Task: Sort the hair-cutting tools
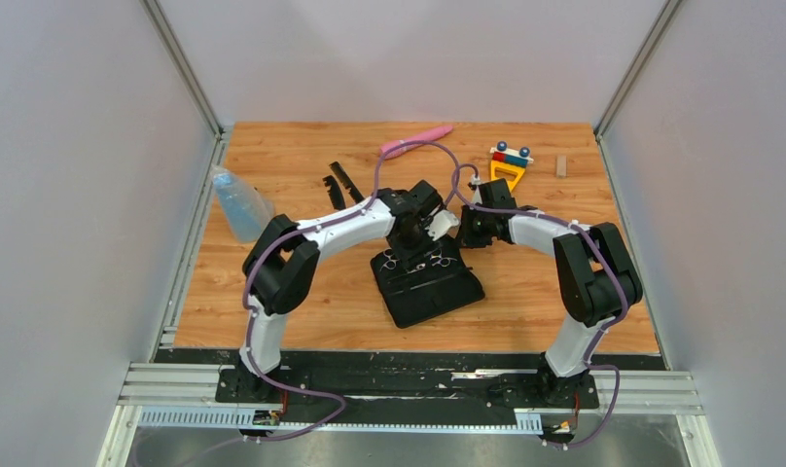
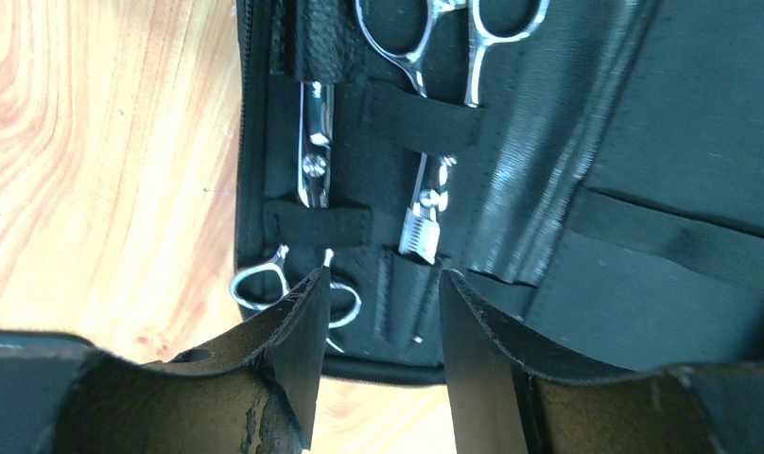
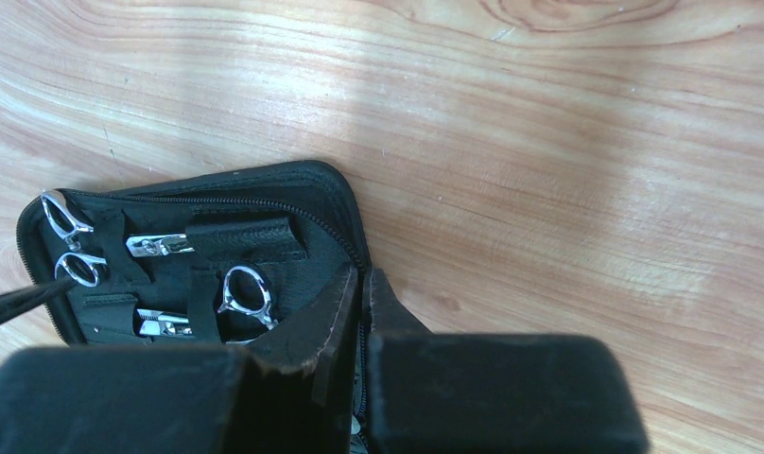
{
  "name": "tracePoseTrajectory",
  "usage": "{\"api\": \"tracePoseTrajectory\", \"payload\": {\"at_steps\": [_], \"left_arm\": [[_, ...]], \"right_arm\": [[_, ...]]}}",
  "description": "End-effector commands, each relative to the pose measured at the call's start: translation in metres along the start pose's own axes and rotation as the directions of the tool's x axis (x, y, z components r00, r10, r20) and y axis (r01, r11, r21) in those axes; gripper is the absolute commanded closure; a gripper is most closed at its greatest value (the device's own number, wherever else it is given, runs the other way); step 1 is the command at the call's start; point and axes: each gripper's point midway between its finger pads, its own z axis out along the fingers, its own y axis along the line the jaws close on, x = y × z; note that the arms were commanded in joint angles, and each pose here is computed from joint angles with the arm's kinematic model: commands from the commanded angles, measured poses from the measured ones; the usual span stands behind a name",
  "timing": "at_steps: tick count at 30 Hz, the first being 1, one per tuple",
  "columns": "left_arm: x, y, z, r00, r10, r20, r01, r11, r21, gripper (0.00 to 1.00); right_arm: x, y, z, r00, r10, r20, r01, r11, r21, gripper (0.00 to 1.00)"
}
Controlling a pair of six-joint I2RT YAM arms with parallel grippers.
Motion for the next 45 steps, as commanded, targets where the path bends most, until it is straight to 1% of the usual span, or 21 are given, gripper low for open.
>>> {"api": "tracePoseTrajectory", "payload": {"at_steps": [1, 5, 11, 17, 22, 26, 30, 36, 39, 45], "left_arm": [[-0.037, -0.008, -0.052, 0.966, -0.112, 0.234, 0.099, 0.993, 0.069, 0.46], [-0.024, -0.005, -0.051, 0.962, -0.174, 0.212, 0.164, 0.984, 0.066, 0.46], [0.003, 0.009, -0.027, 0.961, -0.24, 0.138, 0.242, 0.97, 0.003, 0.44], [0.016, 0.024, -0.013, 0.953, -0.28, 0.113, 0.286, 0.957, -0.044, 0.44], [0.022, 0.023, -0.003, 0.953, -0.286, 0.097, 0.291, 0.956, -0.043, 0.43], [0.032, 0.018, 0.009, 0.954, -0.298, 0.045, 0.299, 0.954, -0.024, 0.43], [0.037, 0.003, 0.009, 0.953, -0.302, 0.014, 0.301, 0.953, 0.04, 0.43], [0.032, -0.021, 0.002, 0.946, -0.322, 0.021, 0.316, 0.936, 0.153, 0.43], [0.03, -0.029, -0.001, 0.947, -0.32, 0.017, 0.312, 0.934, 0.174, 0.43], [0.026, -0.033, -0.01, 0.944, -0.328, 0.027, 0.318, 0.93, 0.182, 0.43]], "right_arm": [[0.005, 0.01, -0.001, 1.0, 0.004, -0.009, -0.004, 0.999, -0.036, 0.97], [0.005, 0.01, -0.002, 1.0, 0.004, -0.008, -0.004, 0.999, -0.035, 0.97], [0.005, 0.01, -0.002, 1.0, 0.004, -0.007, -0.005, 0.999, -0.033, 0.96], [0.005, 0.009, -0.002, 1.0, 0.005, -0.008, -0.006, 0.999, -0.033, 0.96], [0.005, 0.01, -0.001, 1.0, 0.005, -0.01, -0.006, 0.999, -0.036, 0.96], [0.005, 0.01, -0.001, 1.0, 0.006, -0.009, -0.006, 0.999, -0.036, 0.97], [0.005, 0.009, -0.001, 1.0, 0.008, -0.009, -0.008, 0.999, -0.034, 0.97], [0.005, 0.009, -0.001, 1.0, 0.01, -0.009, -0.01, 0.999, -0.031, 0.97], [0.004, 0.009, -0.001, 1.0, 0.01, -0.006, -0.01, 1.0, -0.028, 0.97], [0.005, 0.008, -0.001, 1.0, 0.012, -0.007, -0.012, 1.0, -0.026, 0.97]]}}
